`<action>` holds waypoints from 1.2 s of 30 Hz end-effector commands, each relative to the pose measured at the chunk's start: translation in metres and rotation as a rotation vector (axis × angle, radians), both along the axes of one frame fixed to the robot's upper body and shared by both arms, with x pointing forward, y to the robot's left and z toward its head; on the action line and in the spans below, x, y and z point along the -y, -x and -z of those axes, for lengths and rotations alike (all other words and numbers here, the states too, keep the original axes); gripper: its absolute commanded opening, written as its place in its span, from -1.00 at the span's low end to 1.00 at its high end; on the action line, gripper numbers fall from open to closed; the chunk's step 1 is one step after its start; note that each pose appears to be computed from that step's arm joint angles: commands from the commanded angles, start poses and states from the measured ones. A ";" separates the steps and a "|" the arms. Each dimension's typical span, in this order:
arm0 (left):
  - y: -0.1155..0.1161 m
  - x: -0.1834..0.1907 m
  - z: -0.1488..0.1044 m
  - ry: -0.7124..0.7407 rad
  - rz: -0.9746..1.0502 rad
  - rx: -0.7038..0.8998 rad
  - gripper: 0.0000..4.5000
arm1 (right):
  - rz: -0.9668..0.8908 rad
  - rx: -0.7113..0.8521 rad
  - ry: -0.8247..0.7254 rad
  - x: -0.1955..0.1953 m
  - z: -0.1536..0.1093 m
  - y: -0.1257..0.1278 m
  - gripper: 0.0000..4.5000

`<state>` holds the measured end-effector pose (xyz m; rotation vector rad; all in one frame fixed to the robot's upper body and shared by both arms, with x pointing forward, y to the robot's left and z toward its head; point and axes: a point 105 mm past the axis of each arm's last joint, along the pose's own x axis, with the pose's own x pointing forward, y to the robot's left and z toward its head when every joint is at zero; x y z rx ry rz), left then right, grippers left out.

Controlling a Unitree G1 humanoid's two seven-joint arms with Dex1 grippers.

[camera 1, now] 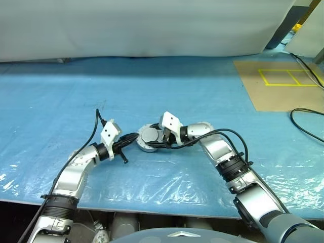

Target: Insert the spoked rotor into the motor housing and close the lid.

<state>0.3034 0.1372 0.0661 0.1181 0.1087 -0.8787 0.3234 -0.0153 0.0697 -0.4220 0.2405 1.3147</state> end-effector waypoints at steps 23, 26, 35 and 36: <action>0.015 0.015 0.020 -0.054 0.104 -0.061 -1.00 | 0.053 -0.109 -0.129 0.021 -0.025 0.003 1.00; 0.015 0.016 0.019 -0.052 0.109 -0.063 -1.00 | 0.095 -0.097 -0.189 0.026 -0.042 -0.005 1.00; 0.015 0.017 0.019 -0.052 0.119 -0.063 -1.00 | 0.303 -0.412 -0.298 0.051 -0.025 -0.016 1.00; 0.015 0.017 0.019 -0.053 0.119 -0.061 -1.00 | 0.315 -0.501 -0.301 0.057 -0.016 -0.011 1.00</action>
